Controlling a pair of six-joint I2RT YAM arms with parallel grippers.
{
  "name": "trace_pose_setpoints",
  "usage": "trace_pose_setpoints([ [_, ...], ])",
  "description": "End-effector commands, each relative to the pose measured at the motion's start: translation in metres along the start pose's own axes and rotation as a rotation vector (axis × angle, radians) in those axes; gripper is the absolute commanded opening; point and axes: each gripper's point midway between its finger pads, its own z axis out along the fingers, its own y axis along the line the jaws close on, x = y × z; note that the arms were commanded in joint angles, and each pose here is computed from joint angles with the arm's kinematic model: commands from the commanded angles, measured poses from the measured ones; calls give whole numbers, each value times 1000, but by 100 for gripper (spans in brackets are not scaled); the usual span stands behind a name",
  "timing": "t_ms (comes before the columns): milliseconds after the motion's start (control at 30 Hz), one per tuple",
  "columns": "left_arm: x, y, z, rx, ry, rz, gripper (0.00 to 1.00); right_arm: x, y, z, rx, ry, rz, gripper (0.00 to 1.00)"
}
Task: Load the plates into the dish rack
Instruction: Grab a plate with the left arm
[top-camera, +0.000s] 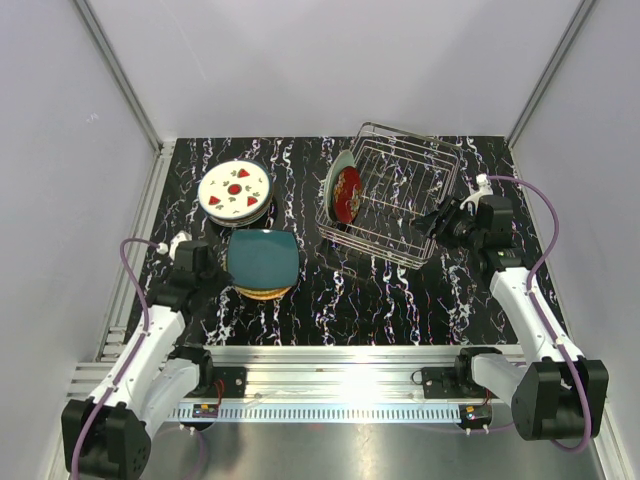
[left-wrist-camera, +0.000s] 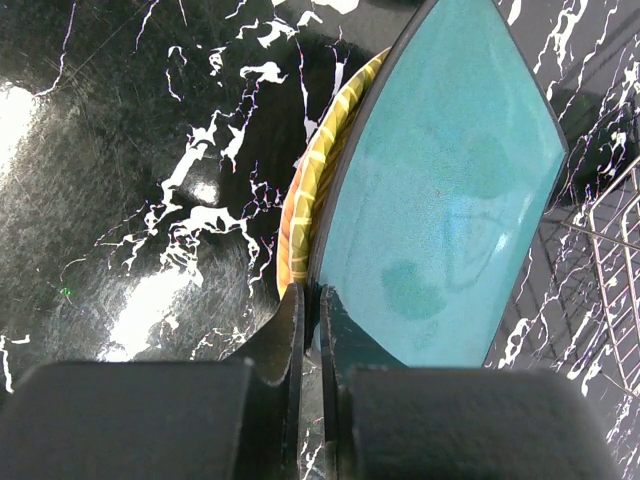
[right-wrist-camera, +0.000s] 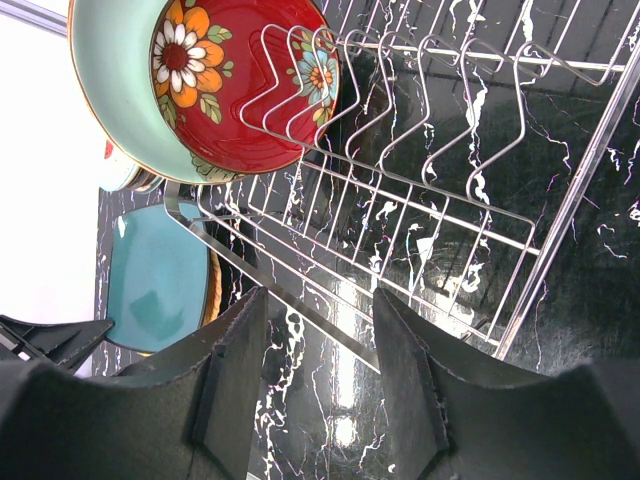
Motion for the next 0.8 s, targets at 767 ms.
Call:
trace_pose_setpoints([
  [767, -70, -40, -76, 135, -266, 43, 0, -7, 19, -8, -81, -25, -45, 54],
])
